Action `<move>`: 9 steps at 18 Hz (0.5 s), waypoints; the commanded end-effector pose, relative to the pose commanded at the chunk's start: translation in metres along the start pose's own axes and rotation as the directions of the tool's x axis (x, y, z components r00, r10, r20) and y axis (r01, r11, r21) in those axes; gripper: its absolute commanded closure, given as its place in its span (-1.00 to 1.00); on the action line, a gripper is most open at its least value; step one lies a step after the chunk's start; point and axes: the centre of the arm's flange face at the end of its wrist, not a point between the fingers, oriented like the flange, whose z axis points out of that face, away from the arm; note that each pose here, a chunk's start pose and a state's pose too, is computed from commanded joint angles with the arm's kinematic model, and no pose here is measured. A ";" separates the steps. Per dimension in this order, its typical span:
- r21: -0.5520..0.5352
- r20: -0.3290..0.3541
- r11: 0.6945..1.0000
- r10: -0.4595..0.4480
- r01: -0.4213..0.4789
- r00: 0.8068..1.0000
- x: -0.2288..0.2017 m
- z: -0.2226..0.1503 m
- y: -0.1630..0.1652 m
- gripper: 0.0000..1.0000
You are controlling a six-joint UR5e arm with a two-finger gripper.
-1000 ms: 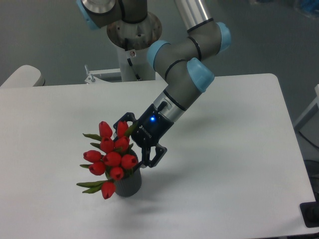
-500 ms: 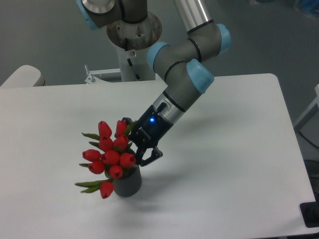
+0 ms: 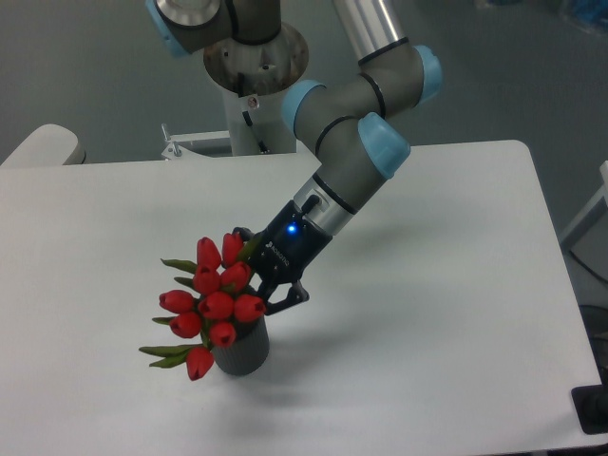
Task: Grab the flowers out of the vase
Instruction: 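Lift the gripped tulip bunch up out of the grey vase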
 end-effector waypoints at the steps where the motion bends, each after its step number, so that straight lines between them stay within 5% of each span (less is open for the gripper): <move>1: 0.002 0.000 1.000 0.001 -0.001 1.000 0.000 0.000 -0.001 0.37; 9: 0.049 0.020 0.998 -0.043 0.042 0.999 -0.003 -0.021 -0.009 0.39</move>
